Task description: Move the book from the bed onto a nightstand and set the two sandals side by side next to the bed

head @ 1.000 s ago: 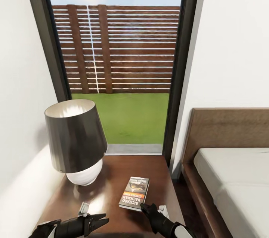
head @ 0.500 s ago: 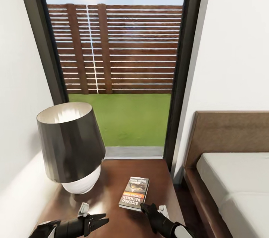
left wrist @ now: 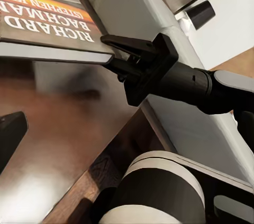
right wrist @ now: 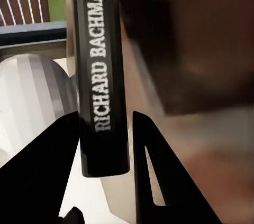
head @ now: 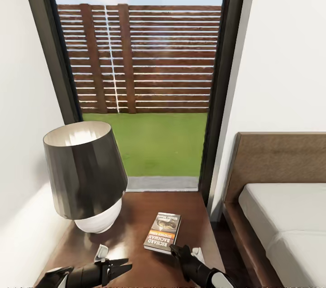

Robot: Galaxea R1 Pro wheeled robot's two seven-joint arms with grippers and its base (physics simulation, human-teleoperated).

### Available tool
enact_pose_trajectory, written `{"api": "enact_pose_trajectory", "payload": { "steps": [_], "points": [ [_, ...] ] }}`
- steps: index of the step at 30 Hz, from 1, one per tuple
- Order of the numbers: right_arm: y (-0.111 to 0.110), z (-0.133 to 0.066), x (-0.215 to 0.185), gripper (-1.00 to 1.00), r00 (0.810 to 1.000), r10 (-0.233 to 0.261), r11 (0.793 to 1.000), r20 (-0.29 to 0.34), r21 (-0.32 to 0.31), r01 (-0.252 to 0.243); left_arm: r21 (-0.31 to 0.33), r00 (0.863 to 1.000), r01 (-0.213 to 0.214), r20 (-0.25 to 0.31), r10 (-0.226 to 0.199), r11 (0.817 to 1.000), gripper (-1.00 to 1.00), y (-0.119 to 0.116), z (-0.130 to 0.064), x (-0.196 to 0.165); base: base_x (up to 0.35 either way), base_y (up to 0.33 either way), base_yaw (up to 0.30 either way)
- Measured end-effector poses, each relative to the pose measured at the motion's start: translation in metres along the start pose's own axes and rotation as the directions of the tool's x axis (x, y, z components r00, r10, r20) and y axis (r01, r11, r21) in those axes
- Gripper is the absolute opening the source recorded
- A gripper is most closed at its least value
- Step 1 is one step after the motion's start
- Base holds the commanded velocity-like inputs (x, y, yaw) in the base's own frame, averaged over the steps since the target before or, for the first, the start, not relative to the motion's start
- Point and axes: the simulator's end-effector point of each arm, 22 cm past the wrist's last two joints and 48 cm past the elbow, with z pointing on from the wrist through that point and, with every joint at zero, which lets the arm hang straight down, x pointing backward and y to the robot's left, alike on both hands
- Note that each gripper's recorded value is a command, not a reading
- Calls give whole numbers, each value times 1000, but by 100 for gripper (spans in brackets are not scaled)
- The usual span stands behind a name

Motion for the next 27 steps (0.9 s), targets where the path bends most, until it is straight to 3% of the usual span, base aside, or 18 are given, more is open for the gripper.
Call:
{"api": "enact_pose_trajectory", "payload": {
  "steps": [27],
  "points": [
    [1,-1,0,-100,1000,-9,1000,-1,12,9,0,1000,0,0,0,1000,100,-3,0,-3,0,0,0]
  ]
}}
